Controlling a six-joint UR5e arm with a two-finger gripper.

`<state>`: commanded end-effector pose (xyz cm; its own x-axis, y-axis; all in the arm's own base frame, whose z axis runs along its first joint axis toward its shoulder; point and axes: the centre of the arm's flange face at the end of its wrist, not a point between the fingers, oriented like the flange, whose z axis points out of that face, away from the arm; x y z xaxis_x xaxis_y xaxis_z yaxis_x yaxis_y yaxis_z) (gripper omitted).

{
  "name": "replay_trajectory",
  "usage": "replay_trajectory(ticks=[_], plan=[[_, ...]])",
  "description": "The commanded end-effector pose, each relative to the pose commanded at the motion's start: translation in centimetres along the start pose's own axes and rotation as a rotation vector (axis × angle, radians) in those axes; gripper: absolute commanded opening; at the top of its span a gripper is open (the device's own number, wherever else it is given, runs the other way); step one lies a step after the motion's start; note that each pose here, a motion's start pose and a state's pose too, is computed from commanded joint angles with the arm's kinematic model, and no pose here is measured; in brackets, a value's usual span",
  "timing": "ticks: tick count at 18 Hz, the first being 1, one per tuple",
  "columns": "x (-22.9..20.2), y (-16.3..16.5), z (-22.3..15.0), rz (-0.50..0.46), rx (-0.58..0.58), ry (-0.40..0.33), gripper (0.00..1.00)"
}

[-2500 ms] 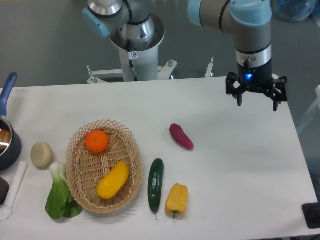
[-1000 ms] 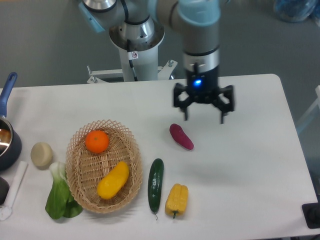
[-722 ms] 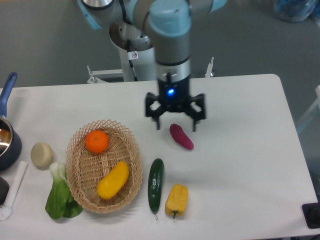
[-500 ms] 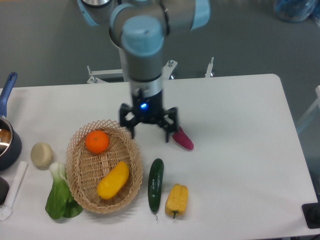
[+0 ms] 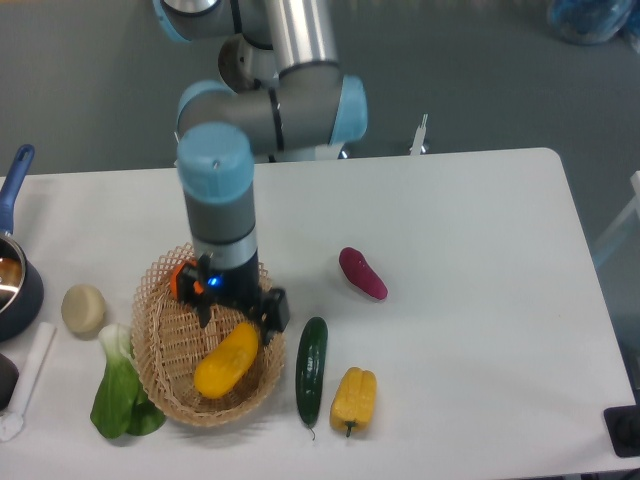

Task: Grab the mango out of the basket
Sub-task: 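Lower the gripper onto the yellow mango and close the fingers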

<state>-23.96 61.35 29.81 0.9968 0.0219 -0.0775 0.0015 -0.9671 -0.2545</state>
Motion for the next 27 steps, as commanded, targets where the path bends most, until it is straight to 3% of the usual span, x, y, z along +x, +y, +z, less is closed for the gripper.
replay_trajectory(ticks=[6, 14, 27], plan=[[0.3, 0.6, 2.8, 0.096, -0.041, 0.027, 1.0], [0.1, 0.7, 6.0, 0.099, -0.076, 0.053, 1.0], [1.2, 1.1, 7.7, 0.112, -0.104, 0.072, 1.0]])
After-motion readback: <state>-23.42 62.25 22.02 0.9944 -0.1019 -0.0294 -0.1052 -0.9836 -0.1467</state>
